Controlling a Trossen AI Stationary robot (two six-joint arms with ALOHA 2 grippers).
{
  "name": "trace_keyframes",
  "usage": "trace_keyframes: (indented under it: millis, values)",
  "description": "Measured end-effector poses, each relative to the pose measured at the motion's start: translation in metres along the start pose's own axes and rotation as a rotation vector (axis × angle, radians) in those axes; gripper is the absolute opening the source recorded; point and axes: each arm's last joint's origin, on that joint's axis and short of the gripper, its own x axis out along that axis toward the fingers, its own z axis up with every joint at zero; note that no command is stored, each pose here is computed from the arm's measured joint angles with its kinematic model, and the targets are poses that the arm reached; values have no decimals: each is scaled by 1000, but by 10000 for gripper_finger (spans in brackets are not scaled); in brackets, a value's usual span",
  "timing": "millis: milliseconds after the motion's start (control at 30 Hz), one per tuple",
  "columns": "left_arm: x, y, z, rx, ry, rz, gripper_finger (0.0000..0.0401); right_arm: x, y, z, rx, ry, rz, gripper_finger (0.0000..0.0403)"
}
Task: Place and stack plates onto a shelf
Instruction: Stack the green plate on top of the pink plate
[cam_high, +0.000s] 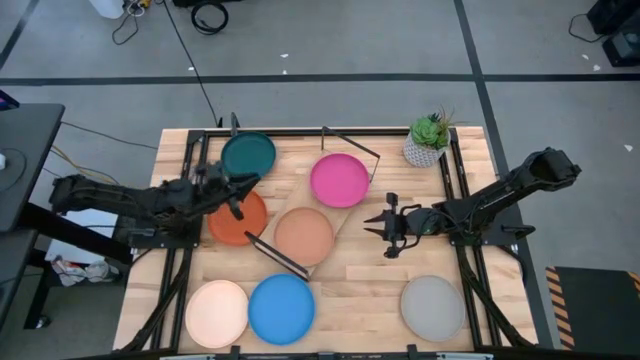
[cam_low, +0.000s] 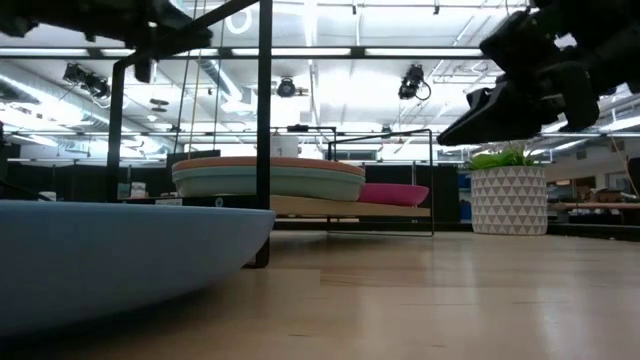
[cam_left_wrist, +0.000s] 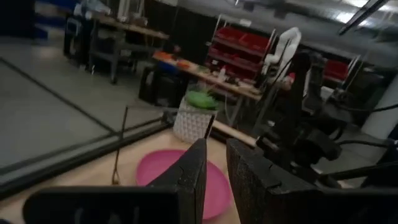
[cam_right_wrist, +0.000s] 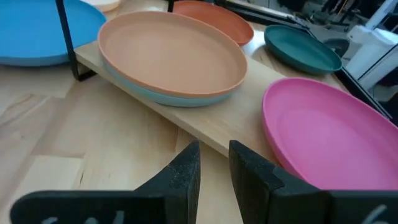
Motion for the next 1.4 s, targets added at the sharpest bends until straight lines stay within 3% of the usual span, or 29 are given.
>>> trace_keyframes:
  millis: [133,233,567,800,1167,1400]
  values:
    - [23,5,-1,-22,93,131,68,-3,0,-8,-13,-50,18,91]
    - [41,22,-9,-44,254,230,66,-4,1,-12,-12,-76,60,91]
    - [91,81,-20,-96,531,246,62,-5,2,-19,-11,-61,90,92]
    - [109,96,-33,40,671,283,66,-6,3,-19,23,-62,105,92]
    - [136,108,-52,148,979,470,165,-6,3,-18,66,-72,108,92]
    - [152,117,-65,208,1089,532,171,-6,3,-18,65,-70,122,91]
